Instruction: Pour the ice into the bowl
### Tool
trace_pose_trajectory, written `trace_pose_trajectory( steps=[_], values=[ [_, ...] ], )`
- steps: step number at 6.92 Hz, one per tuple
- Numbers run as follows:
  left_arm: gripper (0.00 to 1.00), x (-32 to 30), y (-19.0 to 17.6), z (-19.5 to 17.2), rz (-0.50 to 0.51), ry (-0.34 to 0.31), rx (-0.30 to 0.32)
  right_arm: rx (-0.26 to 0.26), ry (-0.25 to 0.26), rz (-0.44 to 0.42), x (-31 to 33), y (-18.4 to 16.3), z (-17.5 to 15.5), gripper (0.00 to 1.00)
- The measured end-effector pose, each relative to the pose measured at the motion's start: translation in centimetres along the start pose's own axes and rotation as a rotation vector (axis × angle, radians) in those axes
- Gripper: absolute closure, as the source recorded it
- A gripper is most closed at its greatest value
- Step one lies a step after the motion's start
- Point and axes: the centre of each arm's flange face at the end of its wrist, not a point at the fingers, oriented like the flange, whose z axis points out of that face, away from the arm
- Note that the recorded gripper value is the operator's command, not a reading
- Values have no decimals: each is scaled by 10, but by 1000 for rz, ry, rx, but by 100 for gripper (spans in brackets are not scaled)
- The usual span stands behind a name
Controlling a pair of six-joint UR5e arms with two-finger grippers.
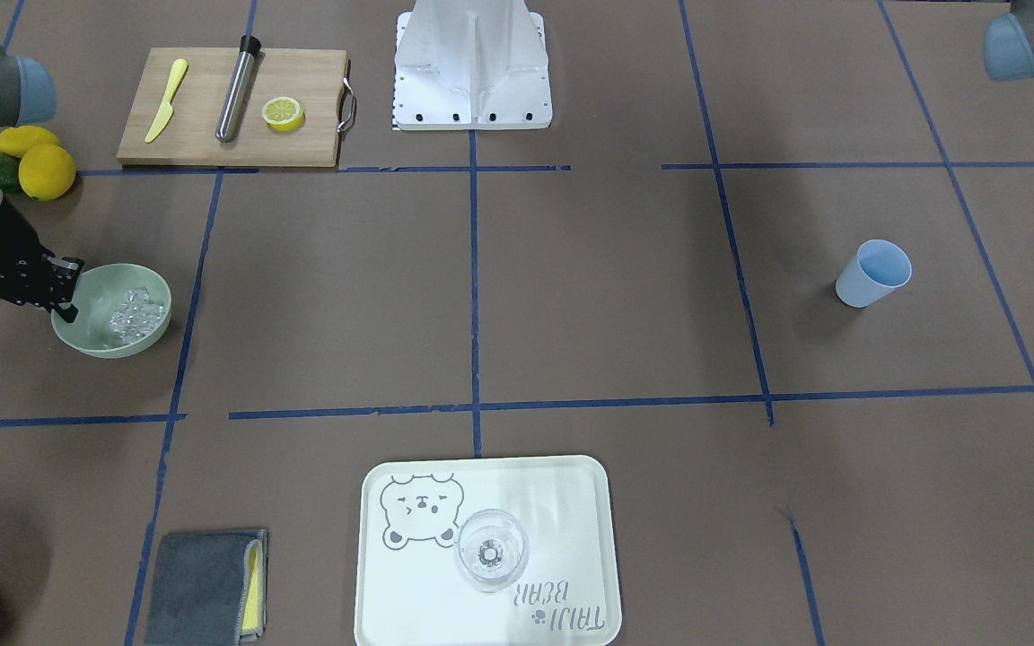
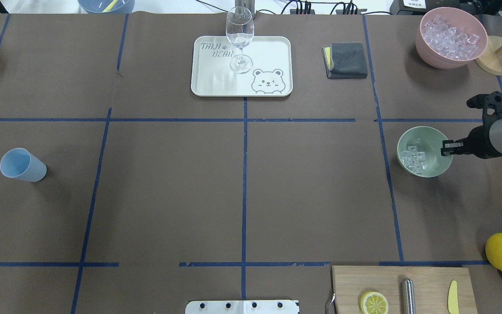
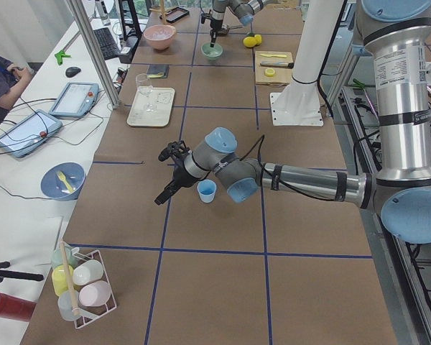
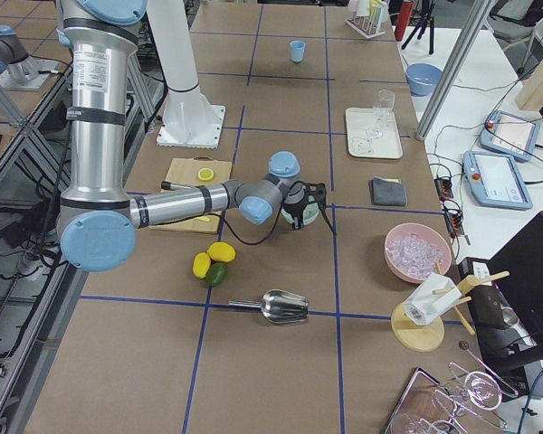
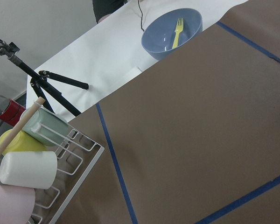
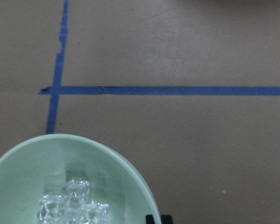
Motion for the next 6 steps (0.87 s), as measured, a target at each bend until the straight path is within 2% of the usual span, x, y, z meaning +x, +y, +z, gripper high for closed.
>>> trace_pose_trajectory(
  steps=[1, 2, 3, 5, 6],
  values=[
    [0, -7, -6, 0, -3, 7, -19, -18, -5, 6, 33, 10, 6, 100],
    [0, -9, -7, 0, -3, 10, -27, -39, -11, 20, 56, 19, 9, 95],
    [0, -11, -8, 1, -4, 9, -31, -60, -29, 46, 72, 21, 4, 1],
    [0, -12, -6, 3, -6, 8, -38, -91, -83, 98, 90, 15, -14, 0],
    [0, -13, -4, 6, -8, 7, -45, -90, -92, 113, 96, 14, -20, 0]
  ],
)
